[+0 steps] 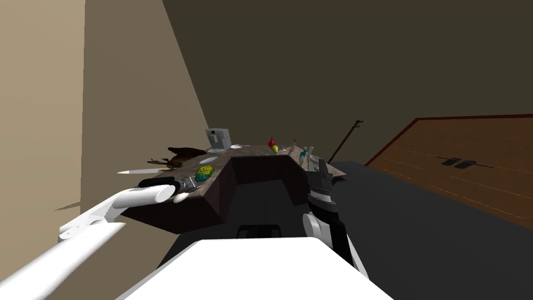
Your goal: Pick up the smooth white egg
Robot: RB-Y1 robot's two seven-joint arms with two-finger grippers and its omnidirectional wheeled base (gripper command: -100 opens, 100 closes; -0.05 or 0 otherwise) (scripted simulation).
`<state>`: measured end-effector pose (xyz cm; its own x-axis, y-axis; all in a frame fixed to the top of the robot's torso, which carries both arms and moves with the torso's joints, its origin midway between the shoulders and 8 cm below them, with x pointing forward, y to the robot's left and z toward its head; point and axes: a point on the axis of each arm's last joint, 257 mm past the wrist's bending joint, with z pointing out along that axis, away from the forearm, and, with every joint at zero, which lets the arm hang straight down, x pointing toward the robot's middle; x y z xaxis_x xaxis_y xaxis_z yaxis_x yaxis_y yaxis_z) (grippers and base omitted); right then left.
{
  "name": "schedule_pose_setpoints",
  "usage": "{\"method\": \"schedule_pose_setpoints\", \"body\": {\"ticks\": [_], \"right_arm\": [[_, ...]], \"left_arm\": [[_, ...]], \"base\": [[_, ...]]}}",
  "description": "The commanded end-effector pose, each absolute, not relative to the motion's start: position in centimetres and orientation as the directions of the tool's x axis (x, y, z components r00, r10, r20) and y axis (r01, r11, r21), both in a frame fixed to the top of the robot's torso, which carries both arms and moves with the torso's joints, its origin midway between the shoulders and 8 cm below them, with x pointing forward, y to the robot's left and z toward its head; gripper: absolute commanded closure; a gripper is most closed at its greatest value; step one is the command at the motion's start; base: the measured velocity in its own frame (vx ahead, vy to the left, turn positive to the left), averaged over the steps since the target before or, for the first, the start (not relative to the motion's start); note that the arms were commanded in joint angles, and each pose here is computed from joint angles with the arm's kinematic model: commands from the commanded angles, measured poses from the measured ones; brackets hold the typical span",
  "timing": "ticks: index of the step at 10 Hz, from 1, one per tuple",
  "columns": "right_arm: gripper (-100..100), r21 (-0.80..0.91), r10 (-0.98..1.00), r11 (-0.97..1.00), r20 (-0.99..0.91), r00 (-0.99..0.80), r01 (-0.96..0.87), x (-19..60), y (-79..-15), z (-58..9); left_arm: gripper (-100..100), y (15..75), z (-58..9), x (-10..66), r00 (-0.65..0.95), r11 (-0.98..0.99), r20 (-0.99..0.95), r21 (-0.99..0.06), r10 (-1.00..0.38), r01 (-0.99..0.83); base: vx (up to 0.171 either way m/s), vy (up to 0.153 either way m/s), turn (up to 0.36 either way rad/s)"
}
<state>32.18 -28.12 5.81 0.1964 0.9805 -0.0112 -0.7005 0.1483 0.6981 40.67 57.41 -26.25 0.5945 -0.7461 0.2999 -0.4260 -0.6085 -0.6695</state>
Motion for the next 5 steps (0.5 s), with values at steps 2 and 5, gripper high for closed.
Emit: {"method": "schedule_pose_setpoints", "body": {"ticks": [2,5], "right_arm": [[0,0.698,0.98,0.148,-0.011,0.196,-0.7,32.2,-28.1,5.8],[0,0.698,0.98,0.148,-0.011,0.196,-0.7,32.2,-28.1,5.8]], "left_arm": [[-100,55.6,-23.3,43.3,0.51,-0.536,0.287,-0.715,-0.811,-0.449],[-100,55.1,-22.8,43.3,0.513,-0.559,0.313,-0.702,-0.799,-0.441]], "base": [[-0.108,-0.065,-0.058],[-0.058,-0.016,-0.006]]}}
